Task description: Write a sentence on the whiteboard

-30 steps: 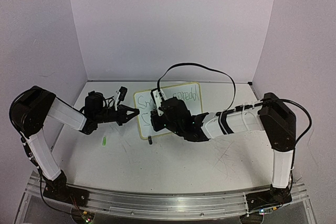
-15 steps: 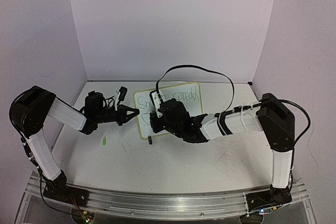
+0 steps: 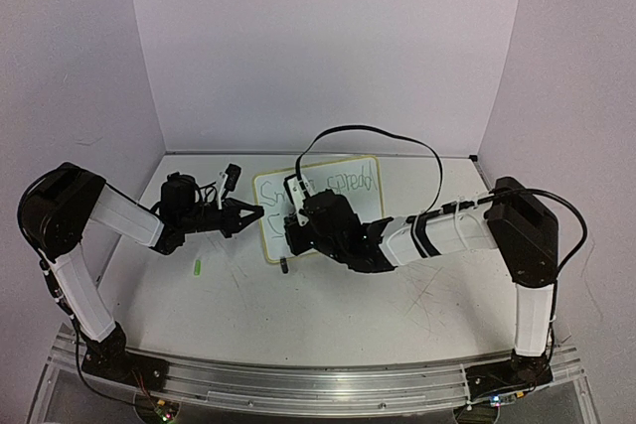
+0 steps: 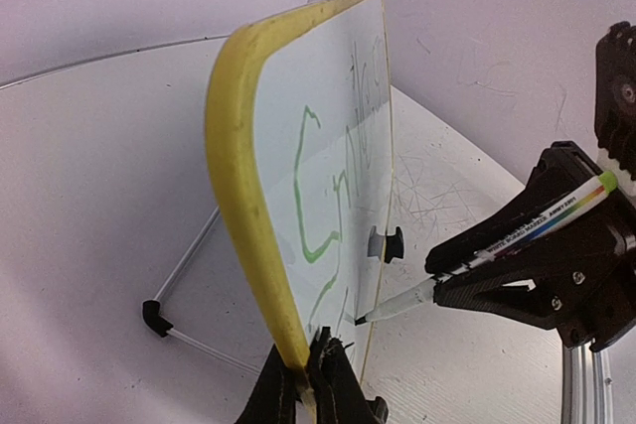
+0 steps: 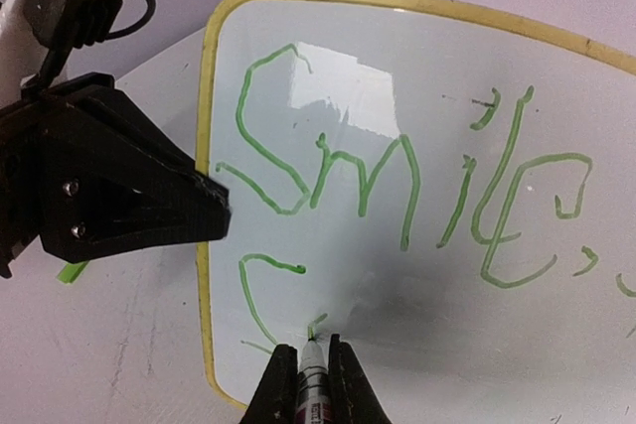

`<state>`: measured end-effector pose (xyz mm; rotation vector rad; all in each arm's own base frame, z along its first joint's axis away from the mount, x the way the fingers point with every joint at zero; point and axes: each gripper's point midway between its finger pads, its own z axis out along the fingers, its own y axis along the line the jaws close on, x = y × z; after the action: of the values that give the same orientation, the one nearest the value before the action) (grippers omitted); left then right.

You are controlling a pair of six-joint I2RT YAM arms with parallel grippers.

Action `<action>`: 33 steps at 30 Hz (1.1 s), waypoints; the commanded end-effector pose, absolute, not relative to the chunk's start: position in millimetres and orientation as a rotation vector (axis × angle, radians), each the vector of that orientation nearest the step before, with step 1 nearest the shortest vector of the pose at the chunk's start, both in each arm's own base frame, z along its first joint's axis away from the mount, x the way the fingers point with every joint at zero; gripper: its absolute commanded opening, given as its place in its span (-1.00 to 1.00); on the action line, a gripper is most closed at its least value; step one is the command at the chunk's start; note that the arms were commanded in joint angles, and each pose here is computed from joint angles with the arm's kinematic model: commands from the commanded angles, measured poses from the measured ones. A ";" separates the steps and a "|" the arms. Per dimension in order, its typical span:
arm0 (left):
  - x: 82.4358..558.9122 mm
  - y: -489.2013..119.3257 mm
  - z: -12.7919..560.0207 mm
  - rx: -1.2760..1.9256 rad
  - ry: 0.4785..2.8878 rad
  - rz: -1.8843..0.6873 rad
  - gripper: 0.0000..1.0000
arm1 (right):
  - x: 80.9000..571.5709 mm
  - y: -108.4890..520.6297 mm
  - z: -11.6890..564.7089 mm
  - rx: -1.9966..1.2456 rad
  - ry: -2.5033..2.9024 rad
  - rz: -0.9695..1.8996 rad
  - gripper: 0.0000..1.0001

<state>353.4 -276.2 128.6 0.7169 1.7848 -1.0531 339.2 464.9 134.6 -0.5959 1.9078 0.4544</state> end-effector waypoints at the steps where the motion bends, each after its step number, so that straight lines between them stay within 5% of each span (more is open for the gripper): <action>1: 364.5 -259.4 88.6 0.707 1.913 -0.882 -1.00 | 339.5 455.2 135.5 -0.579 1.914 0.421 -1.00; 33: 364.5 -259.8 88.9 0.710 1.911 -0.881 -1.00 | 371.5 439.1 189.4 -0.478 1.811 0.349 -1.00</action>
<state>354.0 -275.9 128.5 0.7139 1.7858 -1.0493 346.6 458.6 141.5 -0.5976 1.8935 0.3953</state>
